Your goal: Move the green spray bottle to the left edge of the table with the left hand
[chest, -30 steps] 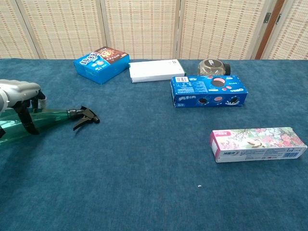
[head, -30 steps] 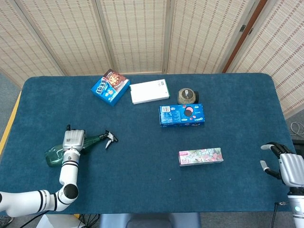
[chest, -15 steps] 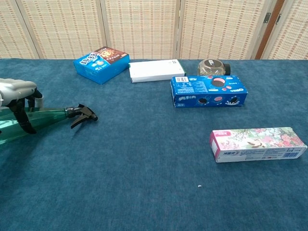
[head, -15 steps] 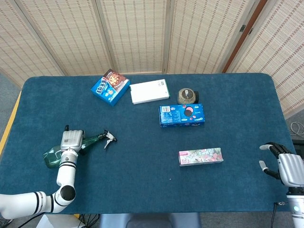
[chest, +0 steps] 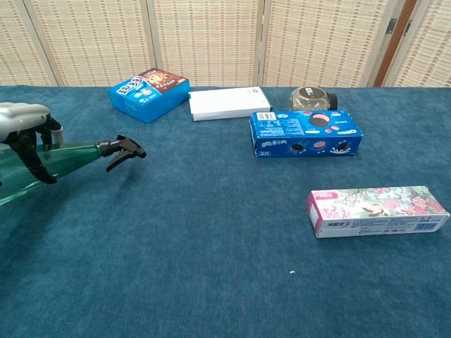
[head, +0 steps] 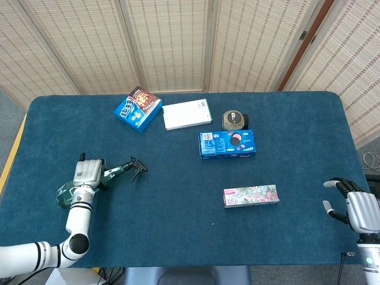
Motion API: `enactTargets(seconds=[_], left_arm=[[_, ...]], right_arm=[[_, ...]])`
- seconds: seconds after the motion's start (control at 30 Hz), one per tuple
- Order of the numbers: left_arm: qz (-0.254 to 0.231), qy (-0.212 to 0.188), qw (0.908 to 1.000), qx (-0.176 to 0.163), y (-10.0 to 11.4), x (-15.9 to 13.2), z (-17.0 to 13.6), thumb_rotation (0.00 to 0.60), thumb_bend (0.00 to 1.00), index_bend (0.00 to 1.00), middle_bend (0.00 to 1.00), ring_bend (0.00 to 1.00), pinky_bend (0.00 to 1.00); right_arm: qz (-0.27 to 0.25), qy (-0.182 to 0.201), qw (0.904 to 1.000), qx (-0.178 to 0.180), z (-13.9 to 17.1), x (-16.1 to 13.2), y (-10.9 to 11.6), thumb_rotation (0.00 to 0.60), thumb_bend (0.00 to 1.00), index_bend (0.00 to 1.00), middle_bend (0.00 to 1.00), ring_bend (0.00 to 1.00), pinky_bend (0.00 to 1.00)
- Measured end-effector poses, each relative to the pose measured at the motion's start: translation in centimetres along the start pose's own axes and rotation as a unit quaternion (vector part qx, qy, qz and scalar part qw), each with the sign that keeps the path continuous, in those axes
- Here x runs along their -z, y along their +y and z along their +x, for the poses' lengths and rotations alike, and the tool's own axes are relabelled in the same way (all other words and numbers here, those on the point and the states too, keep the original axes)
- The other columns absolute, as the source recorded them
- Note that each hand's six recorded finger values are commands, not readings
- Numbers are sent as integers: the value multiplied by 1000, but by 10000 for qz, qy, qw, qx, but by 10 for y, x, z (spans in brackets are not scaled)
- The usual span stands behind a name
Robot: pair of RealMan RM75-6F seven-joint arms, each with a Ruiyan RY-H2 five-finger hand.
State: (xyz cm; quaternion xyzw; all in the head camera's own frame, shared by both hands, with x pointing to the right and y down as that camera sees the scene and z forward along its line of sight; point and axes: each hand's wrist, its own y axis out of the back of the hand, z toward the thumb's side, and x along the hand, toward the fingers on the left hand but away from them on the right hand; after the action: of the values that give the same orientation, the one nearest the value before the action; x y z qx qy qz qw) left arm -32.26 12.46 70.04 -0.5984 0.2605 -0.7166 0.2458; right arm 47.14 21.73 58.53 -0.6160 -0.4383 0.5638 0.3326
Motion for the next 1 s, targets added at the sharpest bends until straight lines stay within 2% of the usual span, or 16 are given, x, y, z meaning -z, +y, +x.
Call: enactTargets(seconds=[0.33, 0.43, 0.53, 0.63, 0.77, 1.0], left_arm=[[-923, -164, 9948, -392, 16, 12, -4, 600, 19, 537, 473, 427, 42], [-1367, -240, 9888, -551, 21, 18, -6, 600, 47, 562, 473, 428, 53], [-1877, -378, 9787, -742, 27, 24, -9, 600, 72, 560, 473, 428, 56], [-2439, -562, 9633, -966, 33, 29, -13, 600, 78, 561, 473, 428, 56], [-3209, -876, 9346, -1262, 41, 38, -19, 600, 81, 563, 475, 428, 56], [-4177, -1261, 8859, -1571, 41, 55, -29, 600, 81, 572, 481, 430, 56]], right_arm=[[-23, -2, 10000, -3, 0, -1, -1, 600, 241, 404, 365, 324, 516], [-27, 4, 10000, -13, 0, -2, -1, 600, 241, 405, 365, 324, 516], [-35, 15, 10000, -22, -1, -3, -2, 600, 241, 404, 365, 324, 516], [-43, 29, 10000, -32, -2, -4, -3, 600, 241, 404, 366, 324, 516], [-58, 48, 10000, -61, -2, -6, -5, 600, 241, 404, 365, 324, 516], [-94, 51, 9999, -94, -2, -7, -7, 600, 241, 404, 365, 324, 516]])
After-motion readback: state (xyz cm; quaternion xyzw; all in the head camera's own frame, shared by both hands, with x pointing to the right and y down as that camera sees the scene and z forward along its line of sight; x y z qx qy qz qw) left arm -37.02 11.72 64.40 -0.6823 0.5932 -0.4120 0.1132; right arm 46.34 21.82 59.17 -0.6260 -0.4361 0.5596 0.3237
